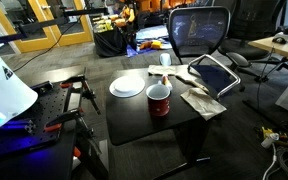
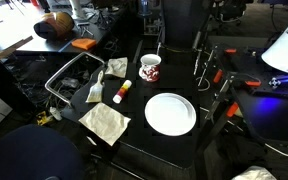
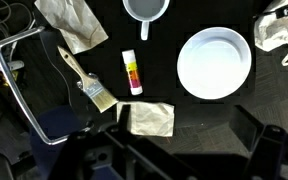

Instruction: Pick the bottle on the table and put it in the mug

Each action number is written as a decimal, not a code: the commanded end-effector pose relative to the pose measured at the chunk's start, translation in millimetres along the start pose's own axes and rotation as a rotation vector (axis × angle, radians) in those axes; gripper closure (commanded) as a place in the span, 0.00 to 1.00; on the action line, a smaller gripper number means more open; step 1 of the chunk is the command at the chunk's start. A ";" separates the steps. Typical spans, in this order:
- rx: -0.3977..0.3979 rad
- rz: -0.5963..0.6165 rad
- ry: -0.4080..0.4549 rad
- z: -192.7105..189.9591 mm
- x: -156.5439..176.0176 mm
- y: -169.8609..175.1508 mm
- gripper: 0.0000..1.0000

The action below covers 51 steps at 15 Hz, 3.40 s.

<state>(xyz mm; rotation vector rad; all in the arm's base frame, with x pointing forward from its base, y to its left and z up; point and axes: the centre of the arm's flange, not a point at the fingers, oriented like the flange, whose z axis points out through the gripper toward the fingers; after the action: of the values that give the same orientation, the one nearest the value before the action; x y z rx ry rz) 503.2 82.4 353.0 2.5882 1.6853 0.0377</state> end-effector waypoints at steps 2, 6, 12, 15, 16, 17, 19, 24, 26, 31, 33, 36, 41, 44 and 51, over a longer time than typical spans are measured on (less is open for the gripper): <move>-0.014 -0.099 0.035 28.0 10.7 18.8 0.00; -0.004 -0.166 0.056 56.1 23.4 28.7 0.00; 0.026 -0.219 0.052 98.7 44.3 43.5 0.00; 0.040 -0.219 0.051 117.0 50.8 51.3 0.00; 0.042 -0.221 0.052 122.3 52.9 53.6 0.00; 0.043 -0.221 0.051 127.9 54.7 56.4 0.00; 0.043 -0.220 0.048 139.1 57.0 62.5 0.00; 0.053 -0.224 0.029 164.1 60.6 75.2 0.00; 0.062 -0.225 0.027 175.3 62.4 79.1 0.00; 0.087 -0.225 0.033 206.9 68.0 82.1 0.00; 0.094 -0.225 0.030 221.5 68.7 83.3 0.00; 0.094 -0.208 0.024 240.4 70.0 86.6 0.00; 0.100 -0.185 0.018 269.3 68.6 93.1 0.00; 0.112 -0.168 0.019 282.6 66.5 96.1 0.00; 0.134 -0.146 0.015 304.6 65.4 101.4 0.00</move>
<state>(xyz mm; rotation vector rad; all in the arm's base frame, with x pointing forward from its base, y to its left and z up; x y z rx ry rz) 627.8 91.8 61.2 2.5339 1.9792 -0.0788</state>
